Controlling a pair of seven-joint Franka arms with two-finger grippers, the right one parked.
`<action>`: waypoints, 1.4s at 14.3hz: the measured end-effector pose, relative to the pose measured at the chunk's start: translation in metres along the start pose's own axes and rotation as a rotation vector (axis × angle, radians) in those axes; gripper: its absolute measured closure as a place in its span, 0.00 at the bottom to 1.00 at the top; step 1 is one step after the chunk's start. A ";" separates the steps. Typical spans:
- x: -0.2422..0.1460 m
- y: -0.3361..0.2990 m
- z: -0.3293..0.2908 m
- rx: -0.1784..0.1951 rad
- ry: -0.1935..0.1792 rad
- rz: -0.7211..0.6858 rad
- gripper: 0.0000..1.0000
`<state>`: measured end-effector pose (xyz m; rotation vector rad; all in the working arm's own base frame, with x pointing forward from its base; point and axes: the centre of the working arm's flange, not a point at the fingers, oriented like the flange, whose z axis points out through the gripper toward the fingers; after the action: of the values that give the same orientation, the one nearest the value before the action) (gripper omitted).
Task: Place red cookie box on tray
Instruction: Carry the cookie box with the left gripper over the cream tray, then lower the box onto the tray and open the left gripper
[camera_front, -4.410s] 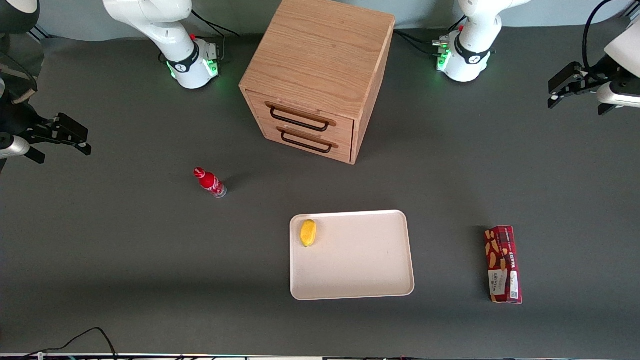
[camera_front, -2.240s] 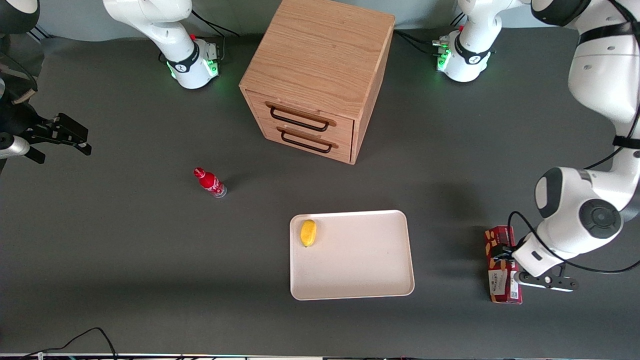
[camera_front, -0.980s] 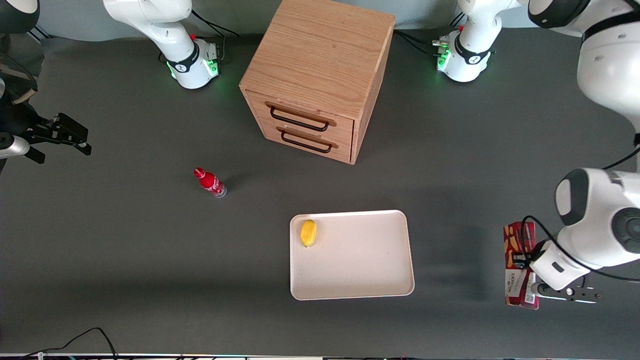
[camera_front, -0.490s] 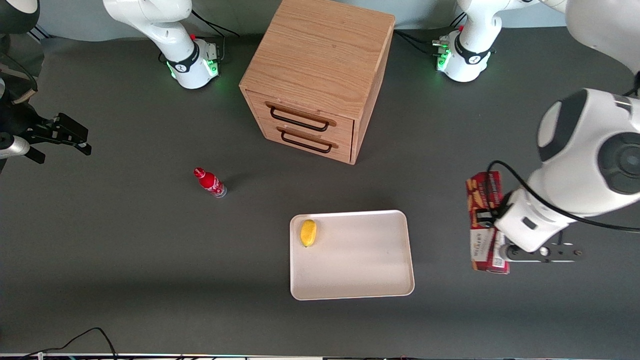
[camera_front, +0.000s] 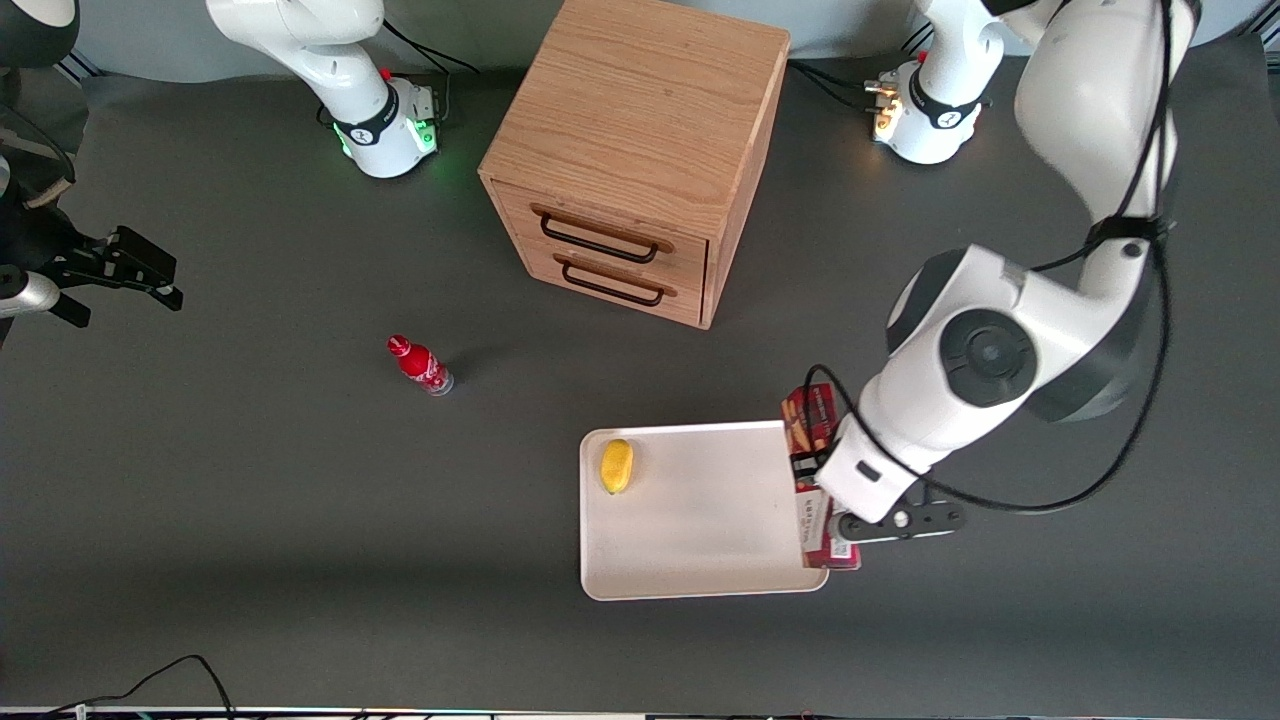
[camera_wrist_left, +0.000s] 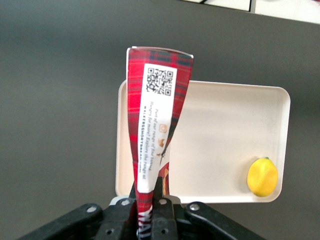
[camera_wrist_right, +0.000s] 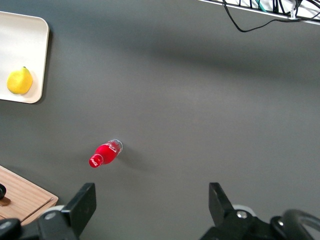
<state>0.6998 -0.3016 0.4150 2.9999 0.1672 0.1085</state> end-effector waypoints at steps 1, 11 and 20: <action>0.001 0.001 0.023 -0.007 -0.007 0.000 0.90; -0.009 0.006 0.148 0.021 0.006 0.021 0.90; -0.011 0.001 0.168 0.040 0.011 0.030 0.81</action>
<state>0.7023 -0.3253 0.2486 3.0432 0.1263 0.1258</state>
